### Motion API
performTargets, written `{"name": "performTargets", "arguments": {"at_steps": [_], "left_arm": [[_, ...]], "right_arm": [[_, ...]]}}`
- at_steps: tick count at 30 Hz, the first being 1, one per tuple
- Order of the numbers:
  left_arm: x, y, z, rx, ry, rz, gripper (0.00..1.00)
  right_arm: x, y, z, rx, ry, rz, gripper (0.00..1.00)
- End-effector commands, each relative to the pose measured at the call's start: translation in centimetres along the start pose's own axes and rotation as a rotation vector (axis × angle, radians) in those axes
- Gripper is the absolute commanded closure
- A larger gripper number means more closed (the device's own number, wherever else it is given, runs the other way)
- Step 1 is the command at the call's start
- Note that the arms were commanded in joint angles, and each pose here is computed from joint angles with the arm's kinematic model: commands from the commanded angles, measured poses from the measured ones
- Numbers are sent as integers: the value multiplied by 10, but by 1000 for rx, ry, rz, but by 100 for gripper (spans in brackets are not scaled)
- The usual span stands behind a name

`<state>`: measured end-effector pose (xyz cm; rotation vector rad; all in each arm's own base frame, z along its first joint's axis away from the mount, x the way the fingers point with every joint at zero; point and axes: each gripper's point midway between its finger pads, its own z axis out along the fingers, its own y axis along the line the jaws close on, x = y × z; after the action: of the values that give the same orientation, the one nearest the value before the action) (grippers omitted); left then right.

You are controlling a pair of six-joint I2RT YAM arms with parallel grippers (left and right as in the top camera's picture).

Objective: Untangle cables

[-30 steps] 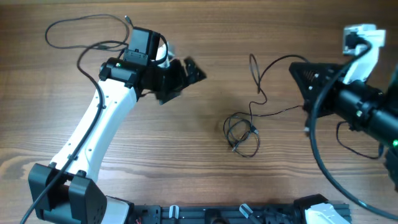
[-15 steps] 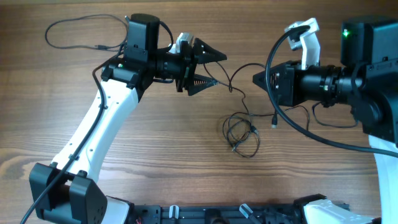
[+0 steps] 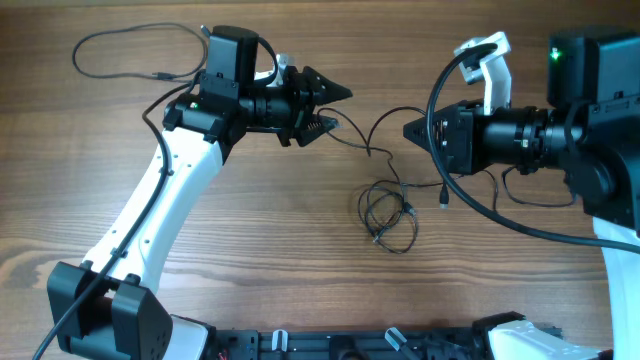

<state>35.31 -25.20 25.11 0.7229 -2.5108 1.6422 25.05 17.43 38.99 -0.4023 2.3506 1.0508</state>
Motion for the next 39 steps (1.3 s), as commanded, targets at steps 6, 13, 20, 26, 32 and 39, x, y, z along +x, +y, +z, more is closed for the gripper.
{"name": "performTargets", "arguments": {"at_steps": [6,13,20,26,32,39], "left_arm": [[18,-45,-4,168,102,155,96],[67,-174,-78,600,122,337,96],[107,-262,-150,831,53,406,96],[98,-294,-174,990,-14,172,96],[82,-303,-187,1078,-111,118,96],[72,-296,-176,1023,-125,71,96]], "right_arm": [[3,-4,0,25,10,-7,85],[6,-37,-4,214,12,16,0],[9,-40,-5,231,20,22,0],[11,-49,-7,284,24,29,0],[48,-71,13,301,178,119,0],[130,-103,127,118,361,142,1]]}}
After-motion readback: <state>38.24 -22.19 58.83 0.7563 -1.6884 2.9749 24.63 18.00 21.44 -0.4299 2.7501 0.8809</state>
